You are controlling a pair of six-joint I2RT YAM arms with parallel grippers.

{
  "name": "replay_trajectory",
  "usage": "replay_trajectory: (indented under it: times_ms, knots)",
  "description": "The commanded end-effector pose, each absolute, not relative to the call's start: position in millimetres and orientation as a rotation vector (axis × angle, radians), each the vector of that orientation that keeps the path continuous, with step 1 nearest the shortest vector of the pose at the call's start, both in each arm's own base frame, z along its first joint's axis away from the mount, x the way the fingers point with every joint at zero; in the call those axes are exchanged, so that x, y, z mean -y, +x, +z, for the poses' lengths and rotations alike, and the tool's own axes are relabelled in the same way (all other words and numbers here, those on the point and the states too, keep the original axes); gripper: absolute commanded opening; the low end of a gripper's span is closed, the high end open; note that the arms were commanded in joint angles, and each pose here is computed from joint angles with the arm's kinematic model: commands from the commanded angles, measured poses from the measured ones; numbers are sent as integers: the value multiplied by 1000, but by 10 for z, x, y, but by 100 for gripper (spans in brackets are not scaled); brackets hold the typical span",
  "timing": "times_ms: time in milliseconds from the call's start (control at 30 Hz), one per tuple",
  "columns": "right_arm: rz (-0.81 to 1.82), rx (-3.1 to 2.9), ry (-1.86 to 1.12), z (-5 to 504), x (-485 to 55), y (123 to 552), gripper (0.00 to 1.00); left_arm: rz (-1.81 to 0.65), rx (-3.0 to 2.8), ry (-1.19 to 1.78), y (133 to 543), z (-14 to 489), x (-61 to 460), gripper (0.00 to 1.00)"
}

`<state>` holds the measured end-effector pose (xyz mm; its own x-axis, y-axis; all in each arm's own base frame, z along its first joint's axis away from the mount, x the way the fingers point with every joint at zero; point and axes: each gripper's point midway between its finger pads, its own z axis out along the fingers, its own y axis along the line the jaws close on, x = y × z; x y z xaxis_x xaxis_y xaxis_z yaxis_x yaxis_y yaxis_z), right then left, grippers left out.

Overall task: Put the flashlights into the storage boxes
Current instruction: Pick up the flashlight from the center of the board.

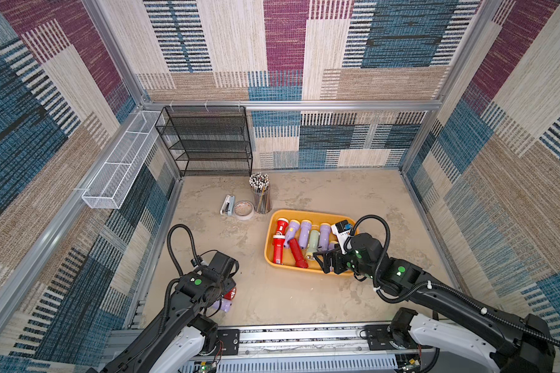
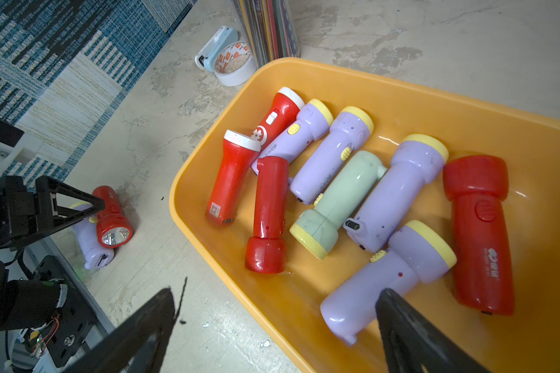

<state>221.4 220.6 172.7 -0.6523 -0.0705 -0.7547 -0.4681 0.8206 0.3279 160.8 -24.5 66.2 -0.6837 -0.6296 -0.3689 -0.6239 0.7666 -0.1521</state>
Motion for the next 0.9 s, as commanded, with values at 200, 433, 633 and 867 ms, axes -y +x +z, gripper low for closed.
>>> replay_trajectory:
  times_ms: [200,433,633,867]
  knots:
    - [661,-2151,-371,1847,-2147,2230,100,-11,-2557,-1031,1727,509,215,68]
    - [646,-2162,-363,1818,-2139,2256,100,-7,-2562,-1038,1808,431,202,68]
    - [636,-2171,-353,1803,-2138,2283,100,-36,-2584,-1050,1856,299,218,66]
    - [627,-2188,-343,1780,-2145,2305,100,-92,-2600,-1042,1966,204,264,52]
